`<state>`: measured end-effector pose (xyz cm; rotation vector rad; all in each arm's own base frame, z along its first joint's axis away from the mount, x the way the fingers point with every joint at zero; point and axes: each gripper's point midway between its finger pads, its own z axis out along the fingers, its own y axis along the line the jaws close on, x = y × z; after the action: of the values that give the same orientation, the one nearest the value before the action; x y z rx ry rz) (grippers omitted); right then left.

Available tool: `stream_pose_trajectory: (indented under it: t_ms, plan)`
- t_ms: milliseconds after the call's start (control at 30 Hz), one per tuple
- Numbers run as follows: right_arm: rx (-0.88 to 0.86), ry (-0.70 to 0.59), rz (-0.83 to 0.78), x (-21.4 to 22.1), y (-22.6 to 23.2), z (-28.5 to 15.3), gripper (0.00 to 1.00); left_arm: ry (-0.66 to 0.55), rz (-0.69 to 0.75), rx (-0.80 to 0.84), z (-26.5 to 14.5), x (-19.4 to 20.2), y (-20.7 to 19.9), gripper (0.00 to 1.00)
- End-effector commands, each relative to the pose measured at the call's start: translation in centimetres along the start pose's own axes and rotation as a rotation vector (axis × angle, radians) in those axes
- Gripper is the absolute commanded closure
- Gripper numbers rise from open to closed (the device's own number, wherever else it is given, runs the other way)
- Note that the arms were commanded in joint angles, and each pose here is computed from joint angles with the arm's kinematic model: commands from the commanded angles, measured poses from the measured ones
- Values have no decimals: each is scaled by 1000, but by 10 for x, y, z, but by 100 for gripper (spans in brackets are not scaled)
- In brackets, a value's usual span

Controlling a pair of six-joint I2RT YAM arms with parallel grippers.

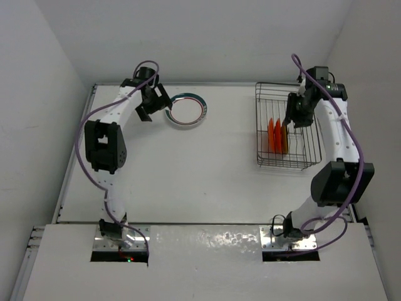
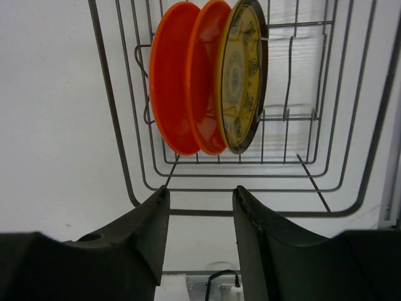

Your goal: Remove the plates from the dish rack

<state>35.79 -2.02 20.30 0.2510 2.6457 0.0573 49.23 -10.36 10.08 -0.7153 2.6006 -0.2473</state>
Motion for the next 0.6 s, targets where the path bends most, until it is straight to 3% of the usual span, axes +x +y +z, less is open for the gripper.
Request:
stream_pose_trajectory:
  t_ms: [0, 233, 567]
  plan:
    - [-69, -29, -25, -14, 6, 17, 57, -87, 127, 99, -77, -1, -18, 0]
    - [-21, 12, -50, -8, -5, 47, 63, -39, 218, 140, -99, 58, 14, 0]
    - [43, 31, -38, 2, -19, 69, 73, 26, 242, 140, -93, 91, 35, 0]
